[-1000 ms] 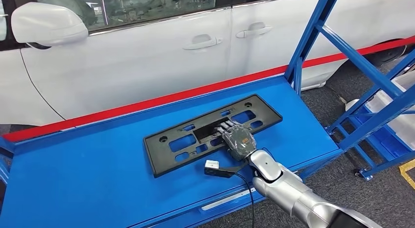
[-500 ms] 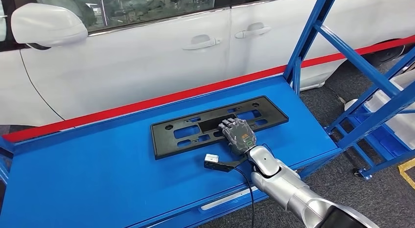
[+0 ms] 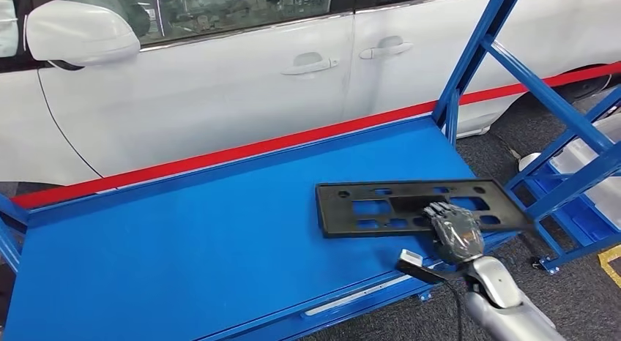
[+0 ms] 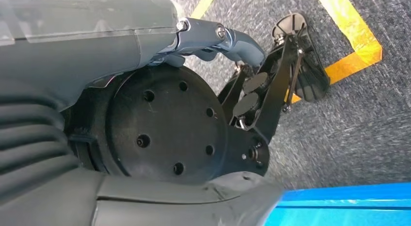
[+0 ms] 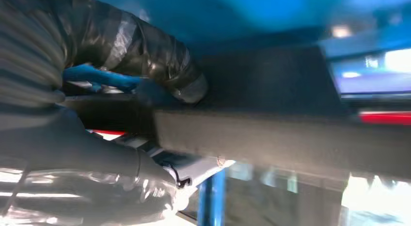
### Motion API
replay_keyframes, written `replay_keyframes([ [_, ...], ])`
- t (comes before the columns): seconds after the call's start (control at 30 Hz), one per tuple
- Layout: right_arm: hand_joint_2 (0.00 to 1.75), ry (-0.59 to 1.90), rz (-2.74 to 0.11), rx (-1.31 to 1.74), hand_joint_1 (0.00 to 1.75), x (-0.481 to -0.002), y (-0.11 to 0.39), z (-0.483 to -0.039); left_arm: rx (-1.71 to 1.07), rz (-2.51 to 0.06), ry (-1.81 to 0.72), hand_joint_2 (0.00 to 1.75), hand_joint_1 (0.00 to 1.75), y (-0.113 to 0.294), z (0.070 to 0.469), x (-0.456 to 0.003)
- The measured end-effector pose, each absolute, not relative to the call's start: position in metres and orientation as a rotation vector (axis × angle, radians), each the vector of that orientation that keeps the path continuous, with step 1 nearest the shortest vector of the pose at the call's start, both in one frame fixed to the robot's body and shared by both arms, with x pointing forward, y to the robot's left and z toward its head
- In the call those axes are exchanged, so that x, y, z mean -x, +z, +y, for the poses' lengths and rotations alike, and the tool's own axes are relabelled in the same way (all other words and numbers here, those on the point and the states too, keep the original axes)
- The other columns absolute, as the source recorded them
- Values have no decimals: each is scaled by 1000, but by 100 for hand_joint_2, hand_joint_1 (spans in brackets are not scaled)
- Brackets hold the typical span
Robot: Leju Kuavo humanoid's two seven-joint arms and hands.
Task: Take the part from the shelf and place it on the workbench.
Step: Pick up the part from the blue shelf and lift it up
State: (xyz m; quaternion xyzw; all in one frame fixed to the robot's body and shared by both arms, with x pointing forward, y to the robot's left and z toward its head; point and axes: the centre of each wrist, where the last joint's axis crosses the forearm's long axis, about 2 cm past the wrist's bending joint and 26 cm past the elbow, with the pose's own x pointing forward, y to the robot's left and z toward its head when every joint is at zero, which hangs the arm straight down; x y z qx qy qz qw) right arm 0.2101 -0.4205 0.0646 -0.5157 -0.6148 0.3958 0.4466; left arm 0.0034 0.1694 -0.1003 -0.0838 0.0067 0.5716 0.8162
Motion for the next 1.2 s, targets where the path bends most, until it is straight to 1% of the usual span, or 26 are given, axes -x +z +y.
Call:
replay_keyframes([
  [0.07,175,1008,-1499,1295,175,-185,67,-440,170,10,1207,175,0,-100,169,-4],
  [0.17,175,1055,-1478,1340,175,-159,76,-462,163,5,1206,175,0,-100,169,-5],
  [0.47,175,1116,-1407,1444,175,-122,128,-518,145,-8,1210,175,0,-100,167,-6],
  [0.57,175,1095,-1379,1497,175,-108,146,-534,139,-12,1208,175,0,-99,166,-7],
  [0.7,175,1038,-1327,1593,175,-89,161,-549,123,-1,1208,175,0,-99,166,-8],
  [0.8,175,1028,-1304,1636,175,-87,162,-545,93,34,1232,175,0,-98,162,-11],
  [0.87,175,1008,-1282,1705,175,-105,158,-533,76,53,1264,175,0,-97,159,-14],
  [0.93,175,913,-1273,1779,175,-147,150,-507,66,59,1292,175,0,-97,157,-17],
  [1.0,175,769,-1326,1776,175,-212,142,-461,69,50,1307,175,0,-96,157,-17],
  [1.07,175,731,-1439,1698,175,-267,143,-402,83,34,1317,175,0,-97,159,-15],
  [1.13,175,795,-1548,1596,175,-291,140,-351,98,21,1326,175,0,-98,160,-12],
  [1.2,175,870,-1622,1517,175,-296,135,-317,111,15,1332,175,0,-98,161,-12],
])
